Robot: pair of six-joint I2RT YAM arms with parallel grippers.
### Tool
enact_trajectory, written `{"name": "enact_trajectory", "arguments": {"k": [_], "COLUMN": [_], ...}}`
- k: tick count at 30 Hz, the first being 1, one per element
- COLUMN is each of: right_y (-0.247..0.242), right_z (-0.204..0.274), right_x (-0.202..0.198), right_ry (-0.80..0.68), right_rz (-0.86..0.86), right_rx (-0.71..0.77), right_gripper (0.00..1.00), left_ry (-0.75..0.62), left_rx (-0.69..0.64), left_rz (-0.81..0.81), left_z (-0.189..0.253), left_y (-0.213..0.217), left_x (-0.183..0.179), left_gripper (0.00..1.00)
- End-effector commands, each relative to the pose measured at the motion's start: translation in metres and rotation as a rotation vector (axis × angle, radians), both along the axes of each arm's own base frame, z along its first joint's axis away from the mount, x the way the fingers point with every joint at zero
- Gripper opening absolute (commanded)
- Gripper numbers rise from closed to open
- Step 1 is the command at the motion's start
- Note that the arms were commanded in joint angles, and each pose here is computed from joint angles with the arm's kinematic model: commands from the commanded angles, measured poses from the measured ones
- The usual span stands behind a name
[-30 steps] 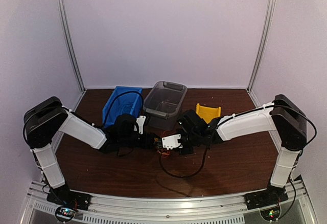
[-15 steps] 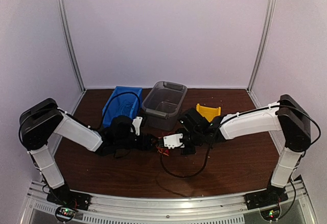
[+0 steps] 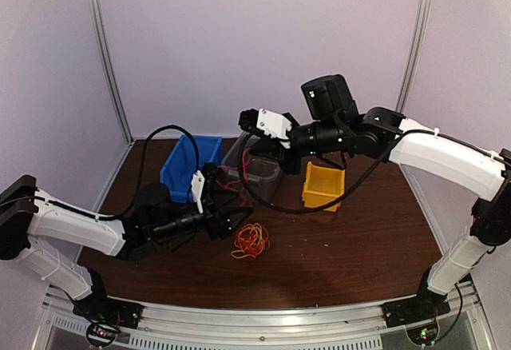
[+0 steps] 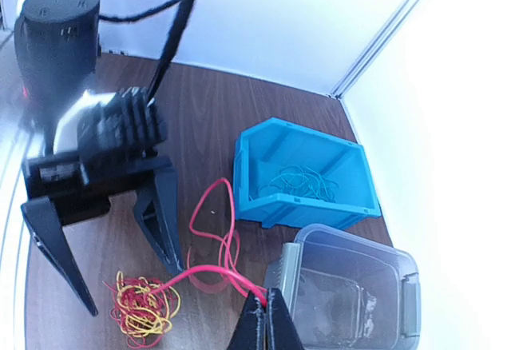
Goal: Untangle the cables
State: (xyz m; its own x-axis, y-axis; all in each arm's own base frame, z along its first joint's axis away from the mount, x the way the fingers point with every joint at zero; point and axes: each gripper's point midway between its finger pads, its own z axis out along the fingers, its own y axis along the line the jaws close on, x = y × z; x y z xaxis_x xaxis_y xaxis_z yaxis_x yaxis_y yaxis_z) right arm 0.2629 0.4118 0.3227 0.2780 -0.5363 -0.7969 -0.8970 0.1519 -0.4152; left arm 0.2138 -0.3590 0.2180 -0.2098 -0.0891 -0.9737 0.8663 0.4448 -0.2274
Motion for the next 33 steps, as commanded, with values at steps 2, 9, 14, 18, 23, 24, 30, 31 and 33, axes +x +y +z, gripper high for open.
{"name": "enact_trajectory", "arguments": {"k": [2,9,14,18,23,24,30,31,33], "right_y": [-0.006,-0.017,-0.055,-0.099,-0.136,-0.143,-0.191,-0.200,-0.217], "right_z": [0.024,0.112,0.175,0.233,0.280,0.291,0.336,0.343,0.356], "right_x": [-0.014,-0.022,0.007,0.025,0.032,0.031,0.038,0.037,0.036], "right_ry": [0.177,0.136,0.061,0.009,-0.059,-0.075,-0.123,-0.139,-0.135], "right_rz": [0.028,0.072,0.002,-0.031,-0.061,-0.062,-0.083,-0.081,-0.079], "right_rx": [0.078,0.234,0.366,0.496,0.592,0.615,0.730,0.744,0.785], "right_gripper": [0.00,0.00,0.00,0.00,0.00,0.00,0.00,0.00,0.00], "left_ry": [-0.131,-0.014,0.055,0.110,0.120,0.120,0.143,0.145,0.152], "left_rx": [-0.013,0.174,0.212,0.306,0.332,0.336,0.392,0.396,0.410], "left_rz": [-0.018,0.090,0.087,0.121,0.138,0.142,0.140,0.146,0.164], "left_z": [0.011,-0.062,-0.096,-0.125,-0.134,-0.134,-0.148,-0.148,-0.151], "left_y": [-0.022,-0.057,-0.054,-0.041,-0.034,-0.035,-0.045,-0.045,-0.043], "left_x": [0.001,0.047,0.043,0.043,0.043,0.044,0.051,0.053,0.055], "left_gripper": [0.71,0.52,0.25,0.26,0.26,0.26,0.27,0.28,0.31]}}
